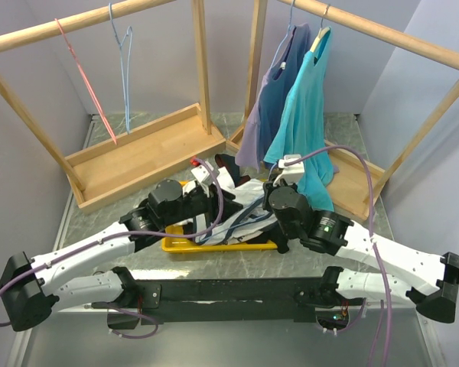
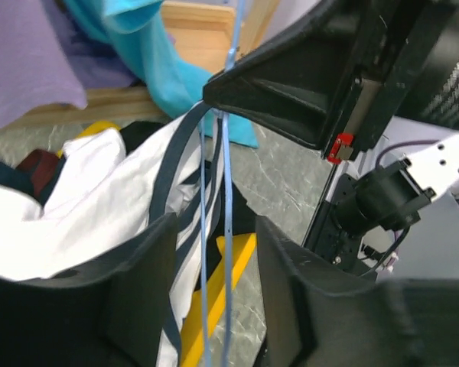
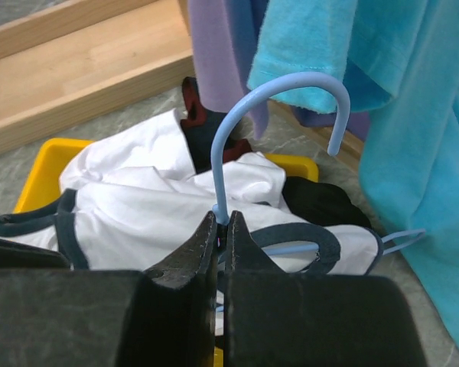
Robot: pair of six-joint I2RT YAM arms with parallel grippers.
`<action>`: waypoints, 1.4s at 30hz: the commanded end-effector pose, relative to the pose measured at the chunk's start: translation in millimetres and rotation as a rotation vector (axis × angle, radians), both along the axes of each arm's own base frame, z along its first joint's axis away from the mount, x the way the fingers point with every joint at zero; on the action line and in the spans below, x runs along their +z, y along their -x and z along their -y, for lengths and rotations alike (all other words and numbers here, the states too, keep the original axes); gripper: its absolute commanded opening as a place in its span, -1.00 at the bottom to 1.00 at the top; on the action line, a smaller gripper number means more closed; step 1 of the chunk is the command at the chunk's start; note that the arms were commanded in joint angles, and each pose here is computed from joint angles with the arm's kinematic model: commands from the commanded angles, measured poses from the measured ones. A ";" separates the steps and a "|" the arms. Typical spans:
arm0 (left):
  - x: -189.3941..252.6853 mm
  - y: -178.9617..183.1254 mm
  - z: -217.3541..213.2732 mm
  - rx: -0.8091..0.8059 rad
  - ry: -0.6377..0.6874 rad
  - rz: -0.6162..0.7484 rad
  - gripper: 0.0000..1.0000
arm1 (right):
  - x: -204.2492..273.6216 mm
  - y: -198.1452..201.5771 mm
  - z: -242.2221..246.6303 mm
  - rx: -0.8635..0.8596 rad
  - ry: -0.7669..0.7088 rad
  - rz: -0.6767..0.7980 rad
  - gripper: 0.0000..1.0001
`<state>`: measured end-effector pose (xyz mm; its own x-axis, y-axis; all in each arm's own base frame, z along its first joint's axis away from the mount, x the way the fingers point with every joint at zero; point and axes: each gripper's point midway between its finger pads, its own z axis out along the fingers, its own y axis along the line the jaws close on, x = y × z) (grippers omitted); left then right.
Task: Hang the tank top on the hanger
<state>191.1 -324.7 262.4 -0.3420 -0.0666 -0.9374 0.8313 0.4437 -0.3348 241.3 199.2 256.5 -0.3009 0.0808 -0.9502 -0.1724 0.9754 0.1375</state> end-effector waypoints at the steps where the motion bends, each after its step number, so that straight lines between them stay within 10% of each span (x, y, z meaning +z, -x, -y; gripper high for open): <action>1: 13.1 -11.3 -6.5 0.102 0.020 -0.082 0.06 | 8.1 -6.6 8.0 -0.105 -0.004 0.025 -1.00; 13: -44.4 -6.1 -86.4 0.404 -0.031 -0.415 0.18 | 5.4 -9.4 16.0 -0.234 0.068 0.039 -1.00; 33: -131.9 24.4 -62.0 0.250 -0.095 -0.632 0.16 | 10.5 -7.7 22.3 -0.248 0.059 0.050 -1.00; 42: -124.5 17.3 -65.6 0.260 -0.074 -0.610 -0.62 | 8.5 -9.9 28.0 -0.296 0.091 0.057 -1.00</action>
